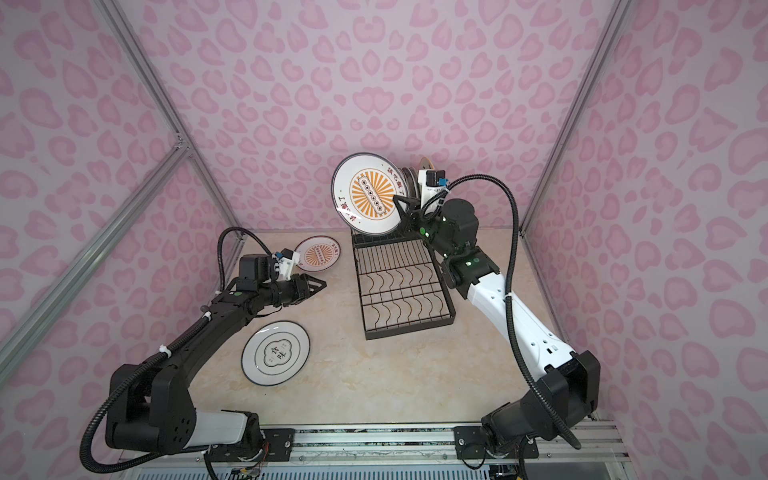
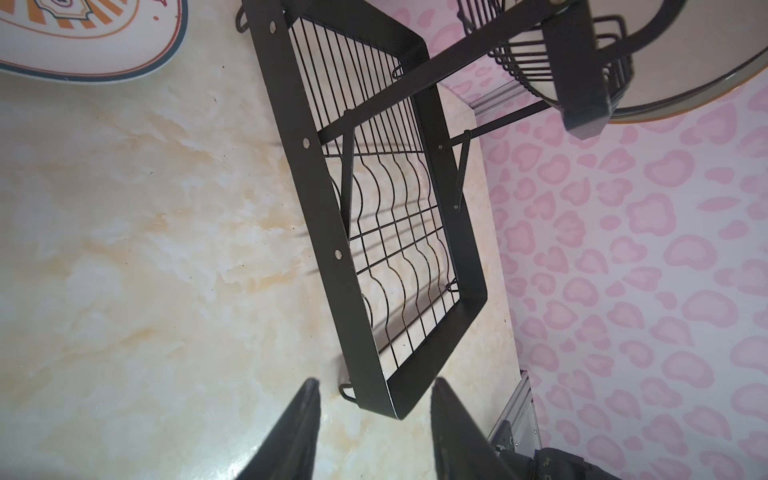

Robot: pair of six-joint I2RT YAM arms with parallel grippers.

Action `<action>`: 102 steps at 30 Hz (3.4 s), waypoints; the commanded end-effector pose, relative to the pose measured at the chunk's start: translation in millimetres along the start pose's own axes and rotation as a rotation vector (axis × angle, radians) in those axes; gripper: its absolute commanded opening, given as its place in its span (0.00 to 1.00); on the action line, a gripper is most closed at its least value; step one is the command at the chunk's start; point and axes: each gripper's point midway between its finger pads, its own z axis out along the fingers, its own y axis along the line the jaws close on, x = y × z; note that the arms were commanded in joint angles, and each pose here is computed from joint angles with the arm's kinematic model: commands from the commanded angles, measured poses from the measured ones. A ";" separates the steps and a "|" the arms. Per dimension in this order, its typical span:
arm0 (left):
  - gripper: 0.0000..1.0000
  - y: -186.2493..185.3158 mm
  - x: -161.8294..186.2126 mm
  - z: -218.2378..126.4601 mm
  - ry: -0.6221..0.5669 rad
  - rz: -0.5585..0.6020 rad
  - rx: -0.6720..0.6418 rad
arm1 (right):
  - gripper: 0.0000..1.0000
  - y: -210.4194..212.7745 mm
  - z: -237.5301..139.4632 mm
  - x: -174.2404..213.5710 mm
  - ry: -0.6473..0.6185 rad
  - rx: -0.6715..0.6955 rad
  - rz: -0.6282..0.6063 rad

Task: Load the plates into the dish rack
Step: 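Raise the sunburst plate over the rack with the right gripper while the left withdraws, then lower the sunburst plate into the slot beside the stacked plates with the right gripper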

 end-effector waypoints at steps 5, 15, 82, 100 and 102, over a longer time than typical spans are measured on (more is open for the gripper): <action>0.46 -2.0 4.4 -3.1 -0.002 0.012 0.011 | 0.00 -30.0 25.3 -25.3 -0.089 0.246 -0.124; 0.46 2.2 15.5 -3.8 0.016 0.006 0.008 | 0.00 -48.2 48.8 -23.9 -0.115 0.501 -0.261; 0.45 4.9 22.1 -10.0 0.019 0.038 -0.022 | 0.00 -68.1 76.4 43.2 -0.007 0.869 -0.481; 0.45 -0.8 26.5 -17.7 0.015 0.063 -0.014 | 0.00 -40.5 78.9 39.7 -0.033 0.930 -0.562; 0.45 -0.9 26.7 -18.6 0.016 0.069 -0.016 | 0.00 -41.7 78.0 40.5 -0.029 0.940 -0.566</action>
